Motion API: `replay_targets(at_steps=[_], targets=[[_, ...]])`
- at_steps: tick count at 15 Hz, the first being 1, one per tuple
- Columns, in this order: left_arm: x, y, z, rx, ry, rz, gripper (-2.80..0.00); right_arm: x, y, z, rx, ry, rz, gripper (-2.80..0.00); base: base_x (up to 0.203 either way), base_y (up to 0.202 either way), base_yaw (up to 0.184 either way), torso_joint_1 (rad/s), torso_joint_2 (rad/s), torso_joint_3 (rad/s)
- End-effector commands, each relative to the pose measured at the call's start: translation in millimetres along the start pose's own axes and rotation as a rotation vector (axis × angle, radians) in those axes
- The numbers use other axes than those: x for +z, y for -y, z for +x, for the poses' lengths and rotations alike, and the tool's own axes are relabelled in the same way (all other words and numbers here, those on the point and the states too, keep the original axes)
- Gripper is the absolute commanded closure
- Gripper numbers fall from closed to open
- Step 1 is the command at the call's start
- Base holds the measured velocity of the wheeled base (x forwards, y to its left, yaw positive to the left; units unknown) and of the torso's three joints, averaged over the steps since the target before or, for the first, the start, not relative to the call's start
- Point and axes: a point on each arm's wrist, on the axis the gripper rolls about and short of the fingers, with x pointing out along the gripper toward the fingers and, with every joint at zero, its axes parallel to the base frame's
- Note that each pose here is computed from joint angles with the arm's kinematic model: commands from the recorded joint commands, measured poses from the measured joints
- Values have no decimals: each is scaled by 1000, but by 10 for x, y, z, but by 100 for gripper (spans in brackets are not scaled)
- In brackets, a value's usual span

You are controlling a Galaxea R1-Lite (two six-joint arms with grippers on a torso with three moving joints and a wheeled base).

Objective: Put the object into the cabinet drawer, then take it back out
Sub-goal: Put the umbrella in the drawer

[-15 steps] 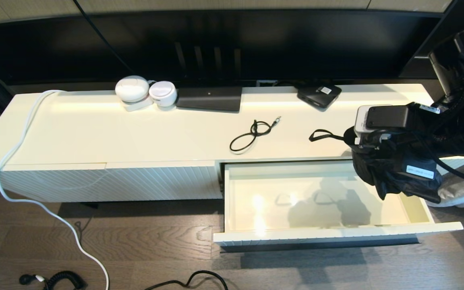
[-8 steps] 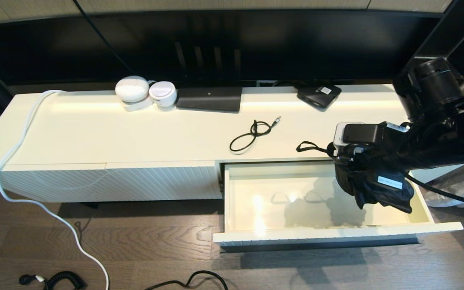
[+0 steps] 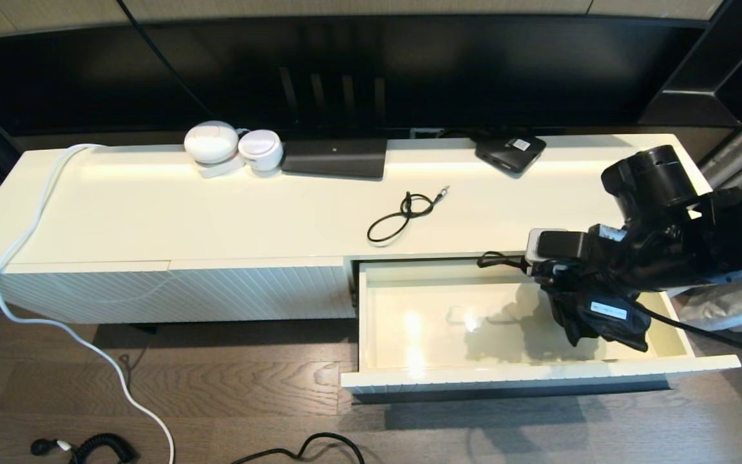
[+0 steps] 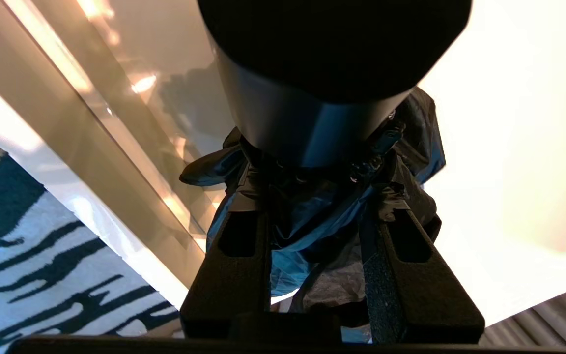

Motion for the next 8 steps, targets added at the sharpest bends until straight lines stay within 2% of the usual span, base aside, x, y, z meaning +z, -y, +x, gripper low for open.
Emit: replay_targets(at_steps=[1,8], targets=[[-3,0,1,0,-1,0,0,-18,-55,115,21,-19,-32,0,0,0,0,0,0,0],[1,0,0,0,1,0,0,112,-224,358,57,-13,-94,0,0,0,0,0,0,0]])
